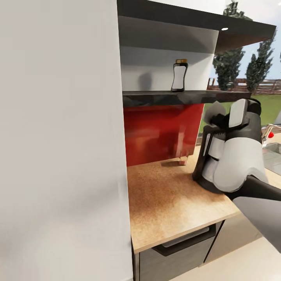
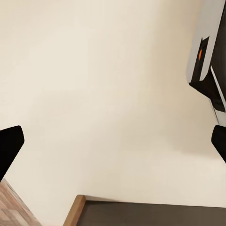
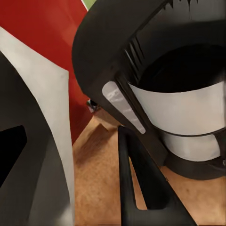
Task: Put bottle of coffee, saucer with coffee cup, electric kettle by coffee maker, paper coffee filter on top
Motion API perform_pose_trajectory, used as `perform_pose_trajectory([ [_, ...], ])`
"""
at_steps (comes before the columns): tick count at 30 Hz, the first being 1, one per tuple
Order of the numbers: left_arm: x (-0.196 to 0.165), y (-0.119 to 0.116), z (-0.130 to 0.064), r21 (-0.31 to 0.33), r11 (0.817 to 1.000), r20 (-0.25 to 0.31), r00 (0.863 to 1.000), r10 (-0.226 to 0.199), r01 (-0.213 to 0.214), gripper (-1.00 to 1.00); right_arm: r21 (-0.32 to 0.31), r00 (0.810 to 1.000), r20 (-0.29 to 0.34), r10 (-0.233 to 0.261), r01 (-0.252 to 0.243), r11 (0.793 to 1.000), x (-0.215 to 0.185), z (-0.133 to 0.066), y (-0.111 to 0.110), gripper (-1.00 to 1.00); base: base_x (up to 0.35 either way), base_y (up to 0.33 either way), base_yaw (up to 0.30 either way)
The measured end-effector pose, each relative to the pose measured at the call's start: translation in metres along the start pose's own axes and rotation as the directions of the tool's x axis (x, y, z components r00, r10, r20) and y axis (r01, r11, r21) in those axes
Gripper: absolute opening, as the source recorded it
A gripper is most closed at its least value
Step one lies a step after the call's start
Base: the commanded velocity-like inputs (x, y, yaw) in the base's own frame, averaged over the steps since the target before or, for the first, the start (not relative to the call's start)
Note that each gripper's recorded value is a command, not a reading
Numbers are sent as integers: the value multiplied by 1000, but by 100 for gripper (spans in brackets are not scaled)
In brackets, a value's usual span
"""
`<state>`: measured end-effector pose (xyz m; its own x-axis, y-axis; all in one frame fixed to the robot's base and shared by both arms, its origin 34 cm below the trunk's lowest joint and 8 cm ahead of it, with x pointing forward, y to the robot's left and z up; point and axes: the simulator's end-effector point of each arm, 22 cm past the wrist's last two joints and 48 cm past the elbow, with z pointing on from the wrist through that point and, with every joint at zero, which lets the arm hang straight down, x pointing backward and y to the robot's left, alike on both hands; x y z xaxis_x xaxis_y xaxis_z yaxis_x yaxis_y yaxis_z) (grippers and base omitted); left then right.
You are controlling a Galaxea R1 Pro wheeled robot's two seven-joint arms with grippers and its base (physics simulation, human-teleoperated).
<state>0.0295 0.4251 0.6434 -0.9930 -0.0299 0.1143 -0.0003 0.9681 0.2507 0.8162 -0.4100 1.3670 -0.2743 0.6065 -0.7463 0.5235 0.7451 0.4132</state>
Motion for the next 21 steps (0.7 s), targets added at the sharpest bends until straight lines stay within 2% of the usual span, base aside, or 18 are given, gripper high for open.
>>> perform_pose_trajectory([
  [4,0,0,0,1,1000,0,1000,0,0,100,-17,998,-28,57,-57,998,5,5,-7,-100,0,0,0],
  [16,0,0,0,1,1000,0,1000,0,0,100,-39,990,-70,123,-126,991,14,12,-13,-100,0,0,0],
  [21,0,0,0,1,1000,0,1000,0,0,100,-39,989,-70,130,-132,990,14,12,-14,-100,0,0,-36],
])
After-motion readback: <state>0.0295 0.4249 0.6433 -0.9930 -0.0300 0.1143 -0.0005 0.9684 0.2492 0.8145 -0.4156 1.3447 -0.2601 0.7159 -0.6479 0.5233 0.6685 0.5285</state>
